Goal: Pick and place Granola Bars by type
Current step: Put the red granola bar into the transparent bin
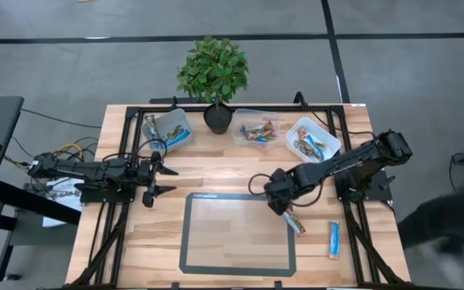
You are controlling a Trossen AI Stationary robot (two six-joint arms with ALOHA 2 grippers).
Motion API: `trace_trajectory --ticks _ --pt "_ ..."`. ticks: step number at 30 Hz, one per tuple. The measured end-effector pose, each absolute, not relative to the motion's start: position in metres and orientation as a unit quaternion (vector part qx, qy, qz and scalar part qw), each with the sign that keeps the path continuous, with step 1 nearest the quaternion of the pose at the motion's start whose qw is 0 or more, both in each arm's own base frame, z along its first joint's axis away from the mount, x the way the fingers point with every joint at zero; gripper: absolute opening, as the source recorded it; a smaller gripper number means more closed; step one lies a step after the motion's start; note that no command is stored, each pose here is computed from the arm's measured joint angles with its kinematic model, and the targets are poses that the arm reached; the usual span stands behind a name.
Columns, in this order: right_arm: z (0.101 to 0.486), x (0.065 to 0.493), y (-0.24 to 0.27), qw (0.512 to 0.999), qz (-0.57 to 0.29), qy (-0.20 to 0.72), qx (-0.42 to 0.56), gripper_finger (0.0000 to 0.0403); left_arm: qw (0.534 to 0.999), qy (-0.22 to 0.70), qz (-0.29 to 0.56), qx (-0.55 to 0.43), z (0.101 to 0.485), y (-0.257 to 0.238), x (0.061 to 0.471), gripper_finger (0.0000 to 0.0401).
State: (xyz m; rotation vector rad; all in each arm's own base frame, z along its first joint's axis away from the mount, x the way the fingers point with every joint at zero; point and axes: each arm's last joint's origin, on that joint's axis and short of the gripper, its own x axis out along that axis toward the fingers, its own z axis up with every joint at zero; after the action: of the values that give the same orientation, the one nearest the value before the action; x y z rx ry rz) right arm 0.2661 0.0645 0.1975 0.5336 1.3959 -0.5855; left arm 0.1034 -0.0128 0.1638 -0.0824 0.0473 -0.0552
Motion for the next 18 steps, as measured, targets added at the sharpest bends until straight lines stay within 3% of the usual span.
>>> trace_trajectory --ticks 9,18 --pt "0.181 0.248 0.090 0.641 -0.224 0.677 0.284 0.0255 0.997 0.031 -0.036 -0.058 0.163 -0.015 0.103 0.0233" --pt "0.172 0.246 0.110 0.628 -0.203 0.695 0.284 0.0255 0.997 0.031 -0.035 -0.060 0.162 -0.015 0.103 0.0233"
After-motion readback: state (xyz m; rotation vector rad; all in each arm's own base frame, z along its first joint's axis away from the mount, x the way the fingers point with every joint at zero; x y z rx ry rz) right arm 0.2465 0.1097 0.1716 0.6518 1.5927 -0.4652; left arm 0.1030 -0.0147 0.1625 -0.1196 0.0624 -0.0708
